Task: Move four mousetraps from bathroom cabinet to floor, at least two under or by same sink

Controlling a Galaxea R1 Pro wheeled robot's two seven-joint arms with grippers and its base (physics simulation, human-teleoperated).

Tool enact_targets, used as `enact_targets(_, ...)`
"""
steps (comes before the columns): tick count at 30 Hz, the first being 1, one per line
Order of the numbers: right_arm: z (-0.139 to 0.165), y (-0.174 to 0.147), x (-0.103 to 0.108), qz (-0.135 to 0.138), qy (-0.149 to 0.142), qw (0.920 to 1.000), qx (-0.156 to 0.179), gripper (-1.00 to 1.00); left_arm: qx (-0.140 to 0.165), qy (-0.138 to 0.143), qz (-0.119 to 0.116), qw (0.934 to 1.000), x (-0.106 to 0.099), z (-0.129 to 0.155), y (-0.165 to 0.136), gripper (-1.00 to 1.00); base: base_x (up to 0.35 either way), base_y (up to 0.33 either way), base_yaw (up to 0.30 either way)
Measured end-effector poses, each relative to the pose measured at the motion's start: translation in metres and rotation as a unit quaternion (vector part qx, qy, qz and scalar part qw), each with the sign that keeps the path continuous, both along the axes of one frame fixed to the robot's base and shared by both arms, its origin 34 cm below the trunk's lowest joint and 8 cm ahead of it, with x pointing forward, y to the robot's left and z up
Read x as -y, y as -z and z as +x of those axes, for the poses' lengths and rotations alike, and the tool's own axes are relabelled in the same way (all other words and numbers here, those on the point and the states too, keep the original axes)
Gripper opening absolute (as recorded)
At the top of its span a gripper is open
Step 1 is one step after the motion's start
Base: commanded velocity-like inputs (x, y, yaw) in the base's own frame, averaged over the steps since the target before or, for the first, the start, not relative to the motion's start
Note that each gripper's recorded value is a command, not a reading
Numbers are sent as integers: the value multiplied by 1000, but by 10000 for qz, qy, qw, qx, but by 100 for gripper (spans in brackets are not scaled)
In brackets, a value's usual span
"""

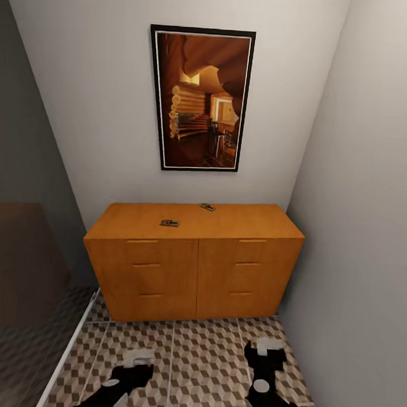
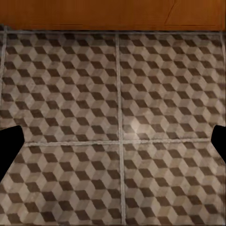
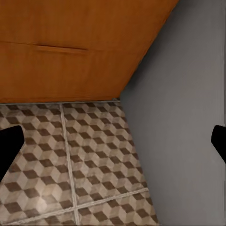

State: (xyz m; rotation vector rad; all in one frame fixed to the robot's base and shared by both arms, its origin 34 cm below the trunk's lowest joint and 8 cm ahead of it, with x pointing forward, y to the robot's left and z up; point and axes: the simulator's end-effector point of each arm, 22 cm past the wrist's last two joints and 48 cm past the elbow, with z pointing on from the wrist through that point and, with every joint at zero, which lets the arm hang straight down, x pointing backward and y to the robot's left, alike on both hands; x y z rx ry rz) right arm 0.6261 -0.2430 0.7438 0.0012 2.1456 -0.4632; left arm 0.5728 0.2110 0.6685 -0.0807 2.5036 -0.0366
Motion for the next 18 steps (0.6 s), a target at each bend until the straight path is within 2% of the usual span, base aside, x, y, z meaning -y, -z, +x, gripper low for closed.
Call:
enact_targets(1, 8, -7, -3, -24, -29, 10000, 17, 100, 92, -32, -1, 10000, 3, 12, -10, 100, 0, 0, 0)
enact_targets(4, 47, -48, -24, -8, -214, 9997, 137, 100, 473, -153, 81, 9987, 17, 67, -65, 100, 0, 0, 0)
enact_targets(6, 72, -87, -44, 111, -347, 9989, 286, 100, 790, -193, 143, 9966, 30, 103, -122, 100, 0, 0, 0)
enact_targets(9, 95, -136, -56, 145, -471, 9979, 421, 100, 1151, -160, 112, 9932, 44, 129, -189, 100, 0, 0, 0)
enact_targets(10, 105, -162, -60, 123, -530, 9975, 461, 100, 1282, -136, 109, 9916, 48, 137, -218, 100, 0, 0, 0)
enact_targets(11, 115, -199, -63, 98, -595, 9969, 515, 100, 1450, -91, 72, 9894, 57, 148, -260, 100, 0, 0, 0)
enact_targets(13, 123, -226, -64, 122, -602, 9963, 598, 100, 1563, -62, 40, 9877, 64, 156, -289, 100, 0, 0, 0)
enact_targets(16, 144, -283, -51, 171, -462, 9951, 853, 100, 1798, -68, 167, 9835, 67, 179, -349, 100, 0, 0, 0)
enact_targets(18, 155, -307, -47, 203, -407, 9941, 982, 100, 1952, -103, 233, 9804, 65, 192, -376, 100, 0, 0, 0)
